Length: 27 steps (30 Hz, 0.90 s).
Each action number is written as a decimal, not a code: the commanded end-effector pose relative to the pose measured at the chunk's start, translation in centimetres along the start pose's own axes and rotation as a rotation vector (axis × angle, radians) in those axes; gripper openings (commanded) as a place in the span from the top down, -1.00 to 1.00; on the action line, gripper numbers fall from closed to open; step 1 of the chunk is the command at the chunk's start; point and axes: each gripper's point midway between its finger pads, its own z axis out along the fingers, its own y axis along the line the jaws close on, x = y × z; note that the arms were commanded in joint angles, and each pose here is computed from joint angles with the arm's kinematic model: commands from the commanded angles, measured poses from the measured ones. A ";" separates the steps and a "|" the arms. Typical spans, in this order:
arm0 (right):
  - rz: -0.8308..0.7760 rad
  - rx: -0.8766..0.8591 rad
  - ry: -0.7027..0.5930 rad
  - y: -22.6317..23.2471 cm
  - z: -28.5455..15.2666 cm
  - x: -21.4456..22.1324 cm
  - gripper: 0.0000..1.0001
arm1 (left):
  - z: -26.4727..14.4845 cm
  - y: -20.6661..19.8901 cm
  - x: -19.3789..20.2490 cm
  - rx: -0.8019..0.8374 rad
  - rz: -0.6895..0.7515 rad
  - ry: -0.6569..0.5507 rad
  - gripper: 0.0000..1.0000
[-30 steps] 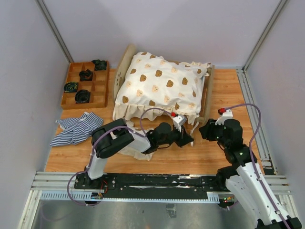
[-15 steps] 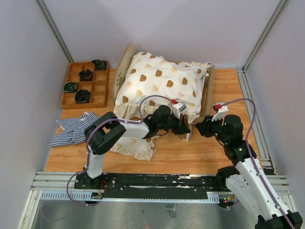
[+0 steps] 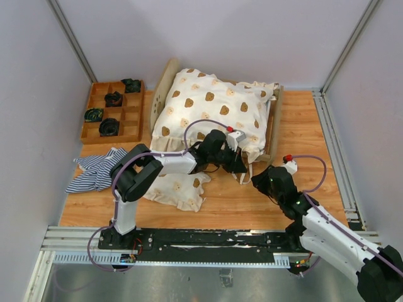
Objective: Set up the pet bed
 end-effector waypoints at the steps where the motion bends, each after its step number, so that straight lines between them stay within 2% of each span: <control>1: 0.154 0.048 -0.113 0.4 1.2 -1.5 0.42 | -0.2 -0.2 0.0 0.005 0.015 0.023 0.98; 8: 0.155 0.151 -0.075 -0.5 2.8 -0.3 0.40 | -0.1 -0.1 0.3 0.006 0.010 0.028 0.98; 23: 0.137 0.183 -0.017 -0.5 4.6 1.3 0.36 | 0.3 0.2 0.8 0.011 -0.026 0.022 0.98; 24: 0.131 0.197 -0.007 -0.7 4.8 1.6 0.39 | 0.3 0.2 1.0 0.012 -0.027 0.025 0.98; 27: 0.083 0.241 0.037 -1.6 4.4 2.2 0.67 | 0.2 0.4 1.2 0.003 -0.025 0.027 0.98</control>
